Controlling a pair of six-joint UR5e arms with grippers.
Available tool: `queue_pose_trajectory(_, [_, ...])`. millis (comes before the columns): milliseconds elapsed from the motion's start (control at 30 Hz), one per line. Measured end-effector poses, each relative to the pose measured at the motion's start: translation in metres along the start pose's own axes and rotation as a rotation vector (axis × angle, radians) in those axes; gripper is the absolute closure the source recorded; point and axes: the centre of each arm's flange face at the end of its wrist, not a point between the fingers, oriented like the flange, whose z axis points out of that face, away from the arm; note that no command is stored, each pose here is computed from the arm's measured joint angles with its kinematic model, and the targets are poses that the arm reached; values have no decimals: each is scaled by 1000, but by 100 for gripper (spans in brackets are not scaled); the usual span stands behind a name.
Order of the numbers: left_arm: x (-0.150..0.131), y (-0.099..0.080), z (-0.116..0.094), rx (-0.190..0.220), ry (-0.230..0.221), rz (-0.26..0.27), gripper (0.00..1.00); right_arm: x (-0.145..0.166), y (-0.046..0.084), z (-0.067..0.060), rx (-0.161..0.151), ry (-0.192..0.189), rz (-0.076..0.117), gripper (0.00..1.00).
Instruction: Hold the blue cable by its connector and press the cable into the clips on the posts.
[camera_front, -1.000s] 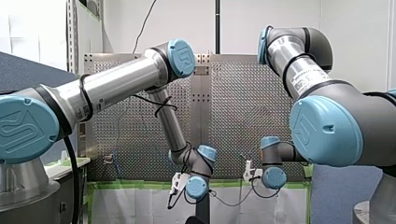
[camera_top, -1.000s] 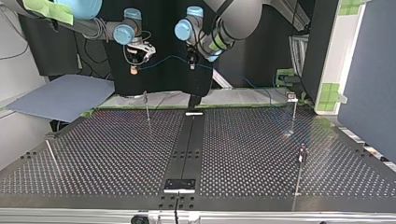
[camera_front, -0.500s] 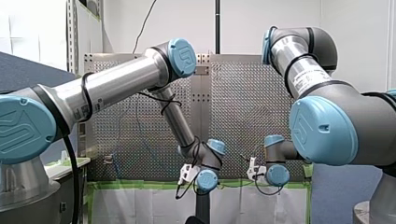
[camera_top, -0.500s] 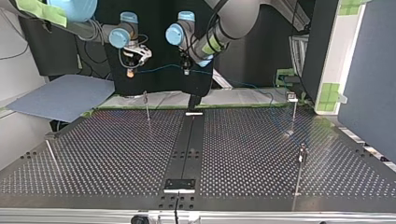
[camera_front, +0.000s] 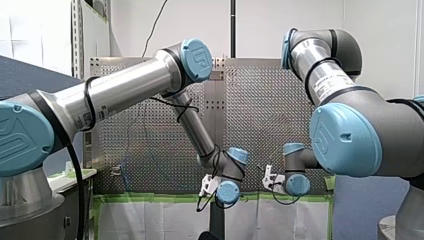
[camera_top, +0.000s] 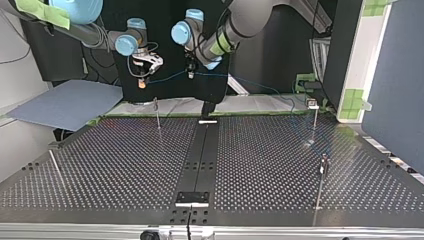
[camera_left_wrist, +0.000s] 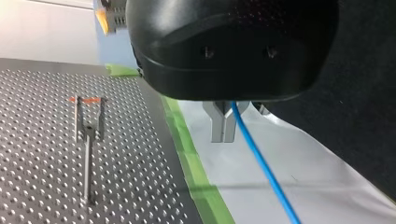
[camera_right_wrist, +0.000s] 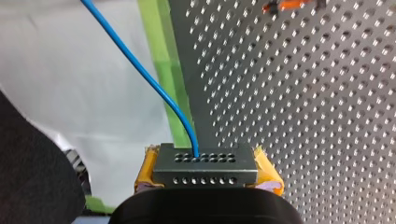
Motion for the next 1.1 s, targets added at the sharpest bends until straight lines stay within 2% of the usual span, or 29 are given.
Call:
queue_pose_trajectory(133, [-7, -8, -2, 11, -4, -21, 100, 4, 1, 6, 28, 13, 4, 100])
queue_pose_trajectory(200, [-10, -11, -2, 14, -9, -34, 100, 7, 2, 9, 43, 22, 15, 100])
queue_pose_trajectory(667, [-41, -26, 9, 7, -57, -150, 100, 26, 23, 26, 129, 110, 134, 100])
queue_pose_trajectory(867, [-48, -30, 15, 10, -90, -185, 100, 29, 31, 29, 164, 114, 184, 100])
queue_pose_trajectory(967, [-43, -34, 19, 17, -92, -191, 100, 31, 37, 30, 180, 112, 201, 100])
queue_pose_trajectory(1100, [-30, -43, 24, 32, -73, -192, 100, 34, 43, 32, 199, 114, 213, 100])
